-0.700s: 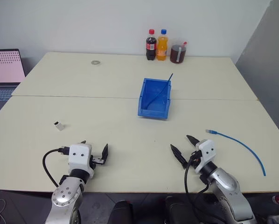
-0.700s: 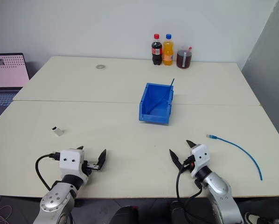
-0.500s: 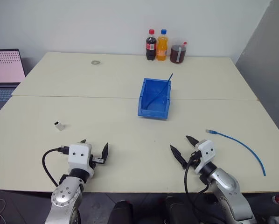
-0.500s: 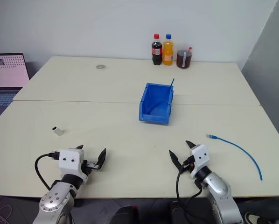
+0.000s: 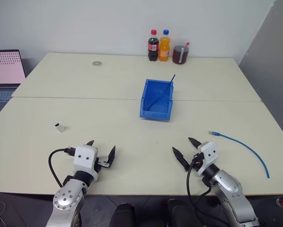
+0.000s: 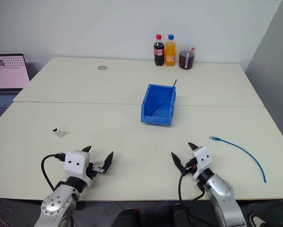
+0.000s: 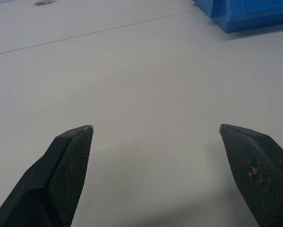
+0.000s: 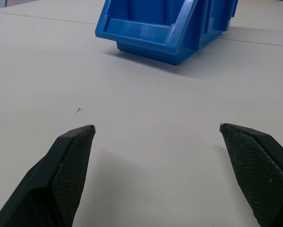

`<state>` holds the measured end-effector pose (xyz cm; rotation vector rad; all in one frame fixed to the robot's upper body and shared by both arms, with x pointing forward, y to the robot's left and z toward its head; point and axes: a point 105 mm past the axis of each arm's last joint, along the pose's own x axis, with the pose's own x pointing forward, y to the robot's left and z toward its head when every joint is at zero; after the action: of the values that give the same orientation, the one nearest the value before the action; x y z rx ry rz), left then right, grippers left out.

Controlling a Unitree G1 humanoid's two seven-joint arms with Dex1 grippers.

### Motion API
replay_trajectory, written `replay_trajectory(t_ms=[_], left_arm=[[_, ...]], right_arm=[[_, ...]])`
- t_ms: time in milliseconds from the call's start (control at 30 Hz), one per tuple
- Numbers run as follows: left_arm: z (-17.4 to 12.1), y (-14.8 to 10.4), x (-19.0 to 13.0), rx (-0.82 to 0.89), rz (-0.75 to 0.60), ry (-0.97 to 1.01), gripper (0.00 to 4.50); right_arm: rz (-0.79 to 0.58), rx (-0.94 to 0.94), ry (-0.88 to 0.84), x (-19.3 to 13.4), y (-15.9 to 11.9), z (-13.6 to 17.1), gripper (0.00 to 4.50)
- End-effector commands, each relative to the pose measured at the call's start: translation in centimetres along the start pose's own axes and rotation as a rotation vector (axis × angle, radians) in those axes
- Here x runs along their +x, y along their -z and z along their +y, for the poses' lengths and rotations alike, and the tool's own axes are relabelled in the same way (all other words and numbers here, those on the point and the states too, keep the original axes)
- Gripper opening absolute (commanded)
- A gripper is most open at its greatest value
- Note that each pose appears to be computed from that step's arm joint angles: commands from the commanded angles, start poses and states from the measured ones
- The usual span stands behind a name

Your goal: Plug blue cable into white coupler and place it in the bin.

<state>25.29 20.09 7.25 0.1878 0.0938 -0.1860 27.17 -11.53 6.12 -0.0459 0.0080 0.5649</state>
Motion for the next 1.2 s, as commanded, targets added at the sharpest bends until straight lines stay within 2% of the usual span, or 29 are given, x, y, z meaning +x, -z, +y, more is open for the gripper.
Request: replay_trajectory(t_ms=[33, 167, 333, 433, 600, 667, 733, 867, 1000, 1133, 1200], left_arm=[[0.1, -1.1, -0.1, 0.015, -0.033, 0.016, 4.50], [0.0, -1.1, -0.2, 0.024, -0.030, 0.056, 4.50], [-0.3, -2.3, -0.3, 0.001, -0.085, 0.171, 4.50], [-0.9, -3.4, 0.4, 0.074, -0.102, 0.293, 4.50], [-2.7, -5.9, 1.9, 0.226, -0.142, 0.534, 4.50], [-3.8, -6.5, 2.6, 0.316, -0.141, 0.637, 4.50], [-4.4, -7.3, 3.5, 0.286, -0.148, 0.674, 4.50], [-7.2, -8.2, 4.0, 0.324, -0.131, 0.868, 4.50], [-8.8, -9.1, 4.1, 0.337, -0.106, 0.985, 4.50], [-9.9, -9.9, 4.1, 0.384, -0.082, 1.087, 4.50], [-10.1, -9.9, 4.1, 0.407, -0.072, 1.112, 4.50]], right_arm=[[-0.047, -0.032, -0.016, 0.2, -1.2, 0.1, 4.48], [-0.050, -0.036, -0.015, 0.1, -1.4, 0.0, 4.48], [-0.059, -0.046, -0.009, 0.1, -1.7, -0.2, 4.48], [-0.080, -0.054, -0.011, -0.4, -2.3, -0.4, 4.48], [-0.150, -0.089, -0.008, -1.8, -5.2, -1.5, 4.48], [-0.149, -0.079, 0.039, -2.9, -6.2, -3.2, 4.48], [-0.124, -0.080, 0.108, -4.3, -6.4, -5.5, 4.48], [0.017, -0.090, 0.262, -7.9, -5.6, -11.4, 4.48], [0.131, -0.064, 0.283, -9.7, -5.1, -14.5, 4.48], [0.314, -0.078, 0.257, -11.7, -3.9, -17.9, 4.48], [0.360, -0.073, 0.245, -12.1, -3.5, -18.8, 4.48]])
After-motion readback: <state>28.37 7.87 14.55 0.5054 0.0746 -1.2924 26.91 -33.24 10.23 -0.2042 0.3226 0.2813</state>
